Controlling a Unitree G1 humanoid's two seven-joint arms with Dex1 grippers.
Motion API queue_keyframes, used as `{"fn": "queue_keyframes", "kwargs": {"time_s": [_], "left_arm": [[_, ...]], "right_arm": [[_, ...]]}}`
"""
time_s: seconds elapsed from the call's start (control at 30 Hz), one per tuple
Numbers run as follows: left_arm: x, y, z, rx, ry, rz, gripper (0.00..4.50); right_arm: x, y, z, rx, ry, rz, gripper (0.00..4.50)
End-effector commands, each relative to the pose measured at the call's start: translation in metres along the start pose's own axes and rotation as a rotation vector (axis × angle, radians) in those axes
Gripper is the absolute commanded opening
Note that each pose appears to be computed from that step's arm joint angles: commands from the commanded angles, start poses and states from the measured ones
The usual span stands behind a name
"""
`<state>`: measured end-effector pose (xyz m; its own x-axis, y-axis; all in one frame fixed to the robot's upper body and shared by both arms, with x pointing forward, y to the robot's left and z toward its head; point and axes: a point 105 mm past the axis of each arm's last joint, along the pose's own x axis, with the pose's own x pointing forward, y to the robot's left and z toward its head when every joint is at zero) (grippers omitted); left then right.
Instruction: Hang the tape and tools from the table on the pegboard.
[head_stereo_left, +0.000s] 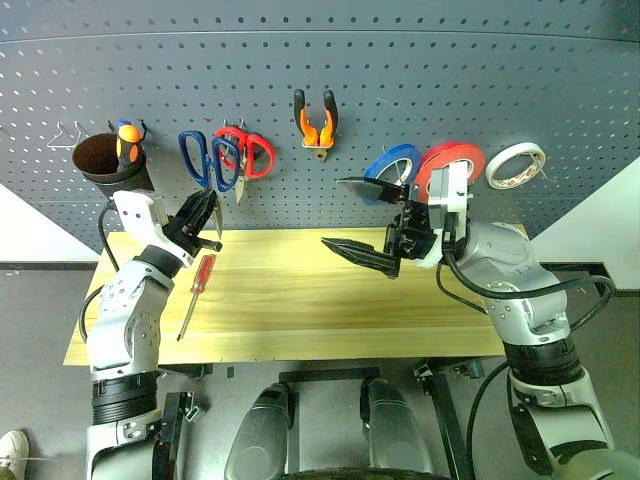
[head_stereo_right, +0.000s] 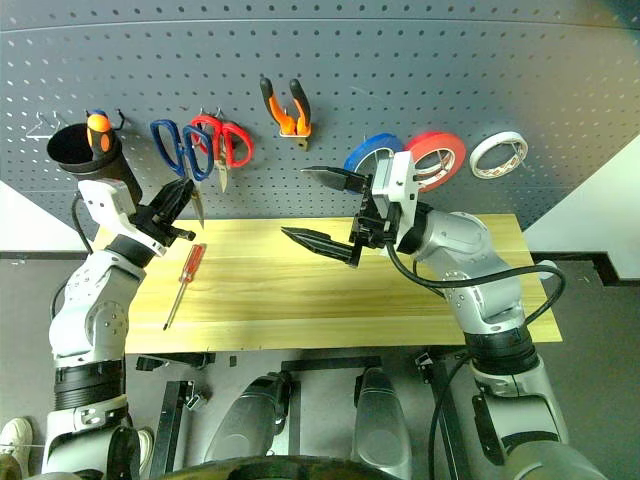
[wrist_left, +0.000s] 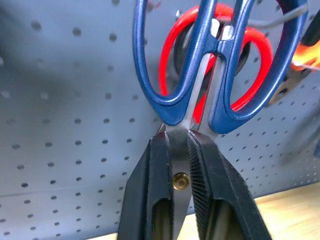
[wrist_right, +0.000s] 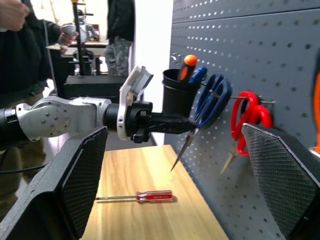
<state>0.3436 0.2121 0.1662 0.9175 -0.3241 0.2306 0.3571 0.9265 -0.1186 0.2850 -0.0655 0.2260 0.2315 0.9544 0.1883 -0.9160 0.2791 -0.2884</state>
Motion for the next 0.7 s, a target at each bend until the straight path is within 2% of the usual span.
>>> {"fn": "queue_keyframes", "kwargs": {"time_s": [0.03,0.13,0.23,0.37,0.43,0.5,0.6,0.63,0.7], "left_arm": [[0.0,-0.001,0.011,0.035,-0.02,-0.016,1.78],[-0.007,0.009,-0.003,0.035,0.087,0.039,2.73],[-0.024,0.022,-0.022,0.018,0.225,0.093,2.73],[-0.059,0.053,-0.055,0.047,0.466,0.256,2.73],[-0.079,0.076,-0.072,-0.039,0.565,0.389,2.73],[-0.092,0.092,-0.085,-0.106,0.629,0.475,3.34],[-0.095,0.1,-0.097,-0.116,0.734,0.509,4.28],[-0.095,0.104,-0.102,-0.131,0.767,0.524,4.47],[-0.094,0.114,-0.108,-0.14,0.812,0.555,4.47]], "right_arm": [[-0.004,-0.001,0.006,-0.055,-0.007,-0.017,4.5],[-0.007,-0.002,0.003,-0.066,0.013,-0.022,4.5],[-0.011,-0.001,-0.004,-0.081,0.05,-0.02,4.5],[-0.017,0.0,-0.014,-0.086,0.085,-0.023,4.5],[-0.019,0.0,-0.019,-0.084,0.099,-0.027,4.5],[-0.021,0.001,-0.024,-0.081,0.111,-0.03,4.5],[-0.023,0.001,-0.029,-0.075,0.124,-0.036,4.5],[-0.024,0.001,-0.029,-0.074,0.125,-0.036,4.5],[-0.024,0.003,-0.029,-0.07,0.124,-0.033,4.5]]}}
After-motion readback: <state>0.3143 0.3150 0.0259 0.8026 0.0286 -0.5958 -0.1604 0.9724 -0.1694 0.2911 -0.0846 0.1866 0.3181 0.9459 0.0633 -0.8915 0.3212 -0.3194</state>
